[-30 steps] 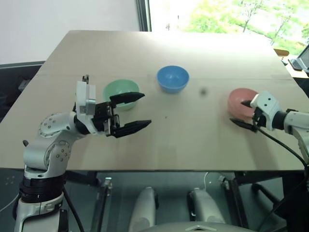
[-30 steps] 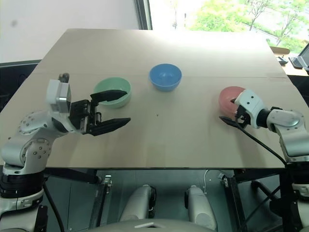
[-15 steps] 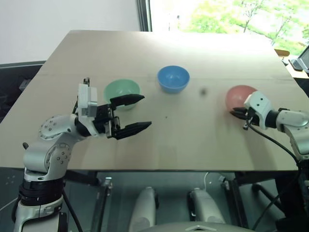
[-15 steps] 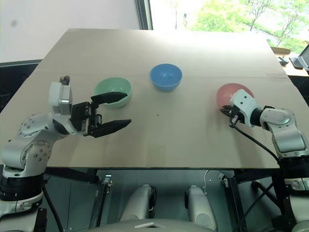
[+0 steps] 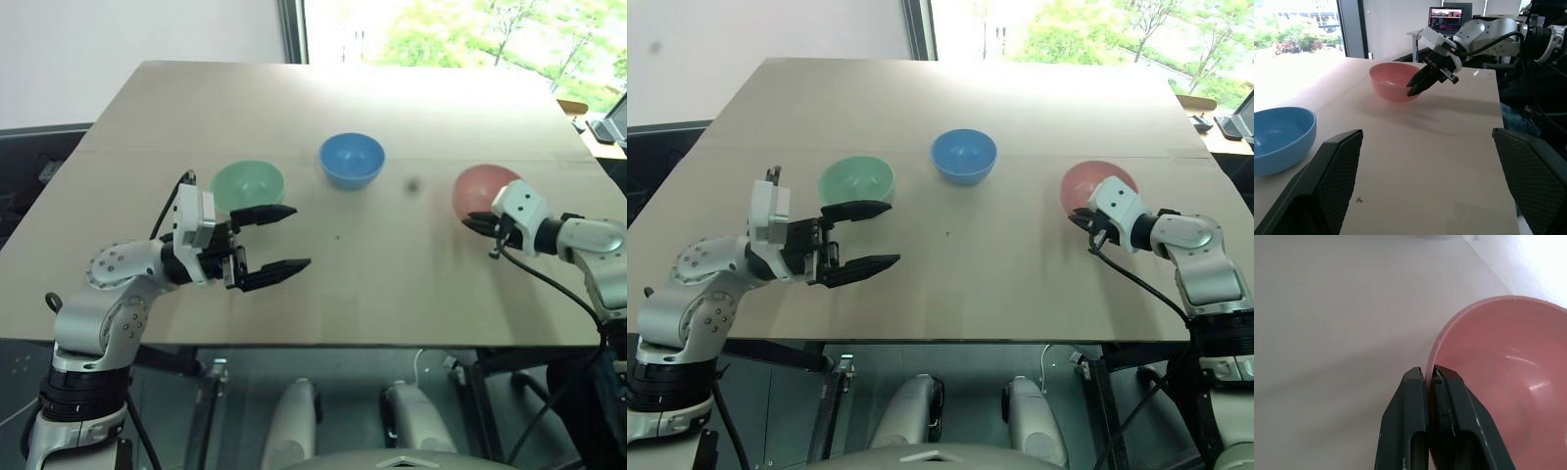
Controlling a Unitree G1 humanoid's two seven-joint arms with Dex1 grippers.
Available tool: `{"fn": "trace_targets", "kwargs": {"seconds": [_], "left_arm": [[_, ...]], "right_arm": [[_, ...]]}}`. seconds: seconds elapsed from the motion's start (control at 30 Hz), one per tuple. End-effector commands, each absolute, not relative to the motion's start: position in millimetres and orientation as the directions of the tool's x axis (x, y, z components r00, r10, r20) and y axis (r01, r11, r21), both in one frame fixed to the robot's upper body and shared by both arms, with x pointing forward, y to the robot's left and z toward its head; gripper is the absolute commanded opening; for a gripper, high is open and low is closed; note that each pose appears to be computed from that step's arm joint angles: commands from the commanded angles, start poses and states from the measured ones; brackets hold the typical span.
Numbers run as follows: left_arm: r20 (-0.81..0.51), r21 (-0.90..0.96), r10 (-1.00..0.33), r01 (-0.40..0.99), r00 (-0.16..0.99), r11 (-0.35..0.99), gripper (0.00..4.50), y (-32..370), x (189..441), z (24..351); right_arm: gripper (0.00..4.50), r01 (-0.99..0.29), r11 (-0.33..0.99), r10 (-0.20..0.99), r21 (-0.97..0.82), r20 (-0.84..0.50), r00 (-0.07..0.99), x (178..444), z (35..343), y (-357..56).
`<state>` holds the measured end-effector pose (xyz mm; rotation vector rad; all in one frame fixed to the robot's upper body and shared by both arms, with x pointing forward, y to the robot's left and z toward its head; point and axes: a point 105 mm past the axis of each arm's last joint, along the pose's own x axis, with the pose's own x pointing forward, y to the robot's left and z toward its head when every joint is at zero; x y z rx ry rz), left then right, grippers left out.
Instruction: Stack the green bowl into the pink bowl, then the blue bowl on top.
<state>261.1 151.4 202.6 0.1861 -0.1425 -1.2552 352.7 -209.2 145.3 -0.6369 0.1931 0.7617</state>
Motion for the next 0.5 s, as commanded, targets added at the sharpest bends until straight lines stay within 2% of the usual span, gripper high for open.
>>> {"fn": "trace_targets", "kwargs": {"seconds": [0.03, 0.5], "left_arm": [[0.009, 0.269, -0.958, 0.923, 0.285, 0.277, 4.5, 148.6, 258.3, 212.1], [0.024, 0.278, -0.953, 0.914, 0.301, 0.295, 4.5, 146.6, 259.7, 213.4]], "right_arm": [[0.05, -0.674, 0.532, 0.594, -0.513, -0.342, 0.728, 355.3, 160.3, -206.5], [0.05, -0.693, 0.48, 0.666, -0.538, -0.291, 0.687, 352.5, 176.6, -183.2]]}}
